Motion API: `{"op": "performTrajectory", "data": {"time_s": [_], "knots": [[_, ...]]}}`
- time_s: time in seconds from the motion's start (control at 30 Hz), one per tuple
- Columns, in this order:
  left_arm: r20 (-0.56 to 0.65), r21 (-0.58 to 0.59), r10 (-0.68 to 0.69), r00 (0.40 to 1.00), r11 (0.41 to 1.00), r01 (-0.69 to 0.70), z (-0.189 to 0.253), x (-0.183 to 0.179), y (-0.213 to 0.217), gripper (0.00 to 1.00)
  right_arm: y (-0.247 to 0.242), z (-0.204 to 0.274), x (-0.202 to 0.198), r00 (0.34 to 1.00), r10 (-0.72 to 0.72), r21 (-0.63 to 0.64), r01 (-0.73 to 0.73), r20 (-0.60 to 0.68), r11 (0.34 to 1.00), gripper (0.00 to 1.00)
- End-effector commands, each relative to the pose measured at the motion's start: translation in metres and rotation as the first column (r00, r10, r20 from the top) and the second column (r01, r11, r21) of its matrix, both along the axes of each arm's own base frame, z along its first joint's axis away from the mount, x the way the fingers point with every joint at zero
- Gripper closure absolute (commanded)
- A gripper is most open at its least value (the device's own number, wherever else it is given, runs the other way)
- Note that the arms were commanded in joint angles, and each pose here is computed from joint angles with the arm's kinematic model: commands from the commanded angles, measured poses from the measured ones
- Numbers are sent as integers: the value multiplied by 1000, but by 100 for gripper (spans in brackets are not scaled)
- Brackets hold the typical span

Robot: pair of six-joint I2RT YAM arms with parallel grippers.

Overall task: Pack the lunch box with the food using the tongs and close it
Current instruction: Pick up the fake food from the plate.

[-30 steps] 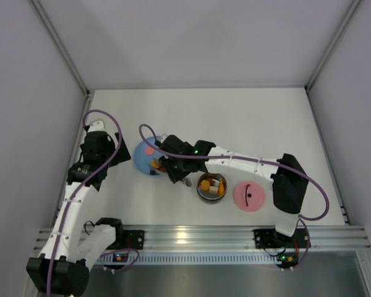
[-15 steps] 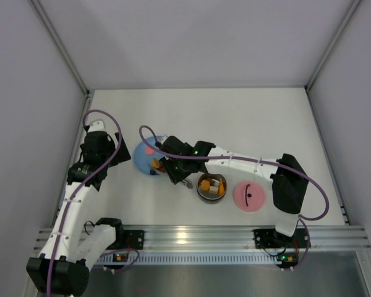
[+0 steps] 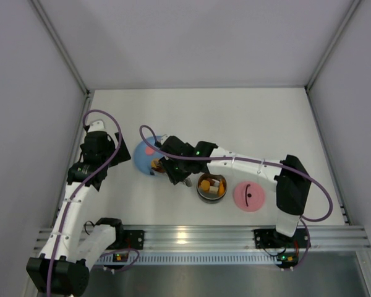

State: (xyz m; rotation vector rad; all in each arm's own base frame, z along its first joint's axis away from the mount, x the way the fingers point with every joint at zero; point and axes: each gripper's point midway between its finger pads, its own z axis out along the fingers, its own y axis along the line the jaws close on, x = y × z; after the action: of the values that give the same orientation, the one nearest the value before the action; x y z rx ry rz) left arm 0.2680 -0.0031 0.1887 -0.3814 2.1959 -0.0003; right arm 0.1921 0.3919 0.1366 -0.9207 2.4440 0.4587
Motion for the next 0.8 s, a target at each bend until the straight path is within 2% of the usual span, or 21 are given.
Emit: {"op": "performTrajectory", "data": {"time_s": [0.0,0.5,0.77], "knots": [[14,7,-8,1000,1000,8,1,2,0,1,3,26,-8,999,25,47,-26,23,999,62],[17,5,-7,1000,1000,7,2,2,-1,1,14,22,-8,999,42,44,-43,9,998,61],[17,6,-6,1000,1000,6,2,2,0,1,19,15,-7,999,51,40,-51,-4,998,66]]}}
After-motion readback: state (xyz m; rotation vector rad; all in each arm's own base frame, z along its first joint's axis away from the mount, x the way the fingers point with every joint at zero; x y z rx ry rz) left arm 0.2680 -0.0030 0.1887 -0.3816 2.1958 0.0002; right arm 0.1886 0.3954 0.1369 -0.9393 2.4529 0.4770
